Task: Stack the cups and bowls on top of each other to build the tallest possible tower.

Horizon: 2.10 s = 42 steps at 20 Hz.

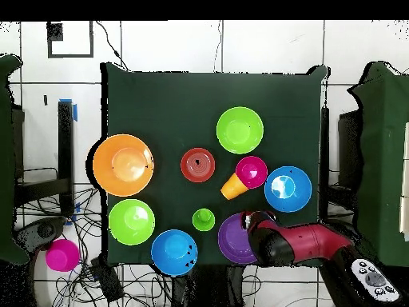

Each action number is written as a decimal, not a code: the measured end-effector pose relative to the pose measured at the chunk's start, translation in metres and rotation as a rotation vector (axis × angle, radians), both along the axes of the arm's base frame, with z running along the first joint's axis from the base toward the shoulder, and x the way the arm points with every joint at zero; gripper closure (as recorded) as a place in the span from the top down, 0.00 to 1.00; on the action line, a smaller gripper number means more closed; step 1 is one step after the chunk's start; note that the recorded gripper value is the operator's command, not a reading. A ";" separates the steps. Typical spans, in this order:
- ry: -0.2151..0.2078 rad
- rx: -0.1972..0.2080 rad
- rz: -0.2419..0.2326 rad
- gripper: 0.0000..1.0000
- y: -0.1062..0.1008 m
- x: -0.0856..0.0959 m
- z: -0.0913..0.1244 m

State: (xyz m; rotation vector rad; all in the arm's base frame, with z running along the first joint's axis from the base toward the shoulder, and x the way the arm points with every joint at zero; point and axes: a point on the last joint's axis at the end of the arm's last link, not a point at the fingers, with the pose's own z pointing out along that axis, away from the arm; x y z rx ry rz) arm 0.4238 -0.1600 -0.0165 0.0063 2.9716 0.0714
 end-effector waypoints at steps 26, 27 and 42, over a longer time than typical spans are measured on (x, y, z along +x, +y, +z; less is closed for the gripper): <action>0.003 0.021 0.007 1.00 0.009 0.001 -0.005; 0.002 0.021 0.006 1.00 0.008 0.001 -0.005; -0.041 0.012 -0.101 1.00 -0.034 0.035 0.090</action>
